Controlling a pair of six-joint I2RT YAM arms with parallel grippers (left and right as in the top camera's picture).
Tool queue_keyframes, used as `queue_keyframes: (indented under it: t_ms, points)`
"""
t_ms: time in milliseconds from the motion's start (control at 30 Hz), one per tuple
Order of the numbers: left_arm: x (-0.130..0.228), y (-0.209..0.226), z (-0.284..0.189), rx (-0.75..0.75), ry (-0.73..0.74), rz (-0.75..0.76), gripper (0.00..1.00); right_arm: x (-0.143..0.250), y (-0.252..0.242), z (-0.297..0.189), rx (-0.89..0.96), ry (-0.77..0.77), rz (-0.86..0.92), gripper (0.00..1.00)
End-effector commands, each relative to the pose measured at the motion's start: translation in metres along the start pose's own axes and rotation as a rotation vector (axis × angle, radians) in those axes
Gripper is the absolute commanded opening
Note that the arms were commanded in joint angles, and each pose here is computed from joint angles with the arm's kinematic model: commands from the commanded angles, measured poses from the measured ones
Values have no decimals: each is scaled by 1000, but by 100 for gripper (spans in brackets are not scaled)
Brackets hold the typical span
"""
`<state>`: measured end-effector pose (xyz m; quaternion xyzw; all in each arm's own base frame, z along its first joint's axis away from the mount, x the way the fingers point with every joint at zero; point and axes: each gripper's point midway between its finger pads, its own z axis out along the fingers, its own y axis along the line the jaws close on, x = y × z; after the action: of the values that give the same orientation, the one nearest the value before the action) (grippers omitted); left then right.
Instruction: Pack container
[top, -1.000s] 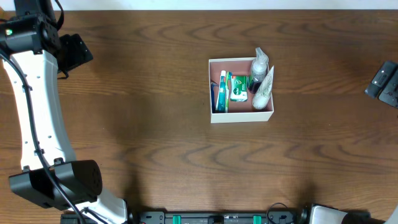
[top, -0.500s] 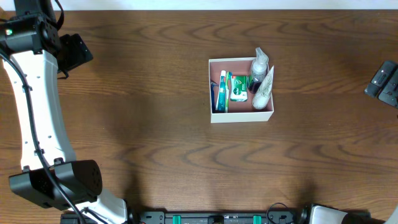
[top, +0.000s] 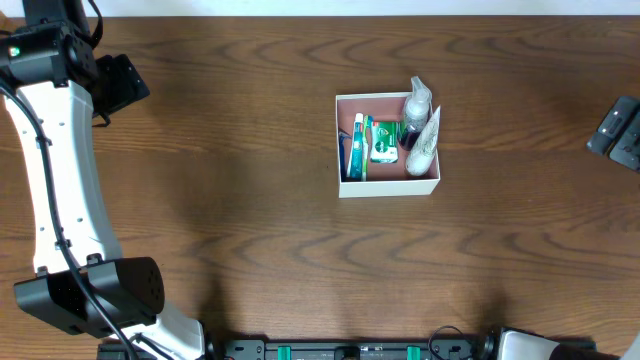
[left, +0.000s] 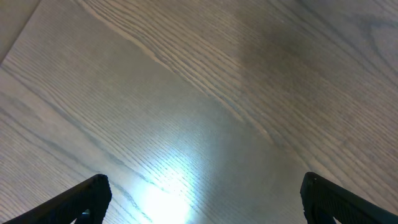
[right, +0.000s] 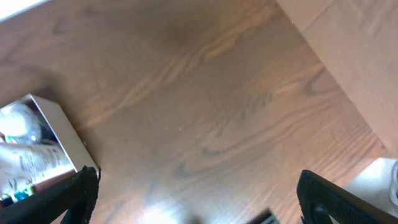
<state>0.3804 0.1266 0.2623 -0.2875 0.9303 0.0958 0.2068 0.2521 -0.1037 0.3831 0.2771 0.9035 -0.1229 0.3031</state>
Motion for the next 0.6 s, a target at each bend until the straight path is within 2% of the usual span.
queue_keyframes:
  t_ms: [0,133,233,367,567]
  points:
    - [2,3,5,-15,14,-1,98,-5,-8,-25,-26,-104,19,99]
    - [2,3,5,-15,14,-1,98,-18,-11,-49,-66,-249,47,99]
    - [2,3,5,-15,14,-1,98,-23,-11,-53,-72,-323,-16,99]
    - [2,3,5,-15,14,-1,98,-18,-9,-41,-70,-386,-85,99]
    - [2,3,5,-15,14,-1,98,6,-5,-18,-115,-518,-59,99]
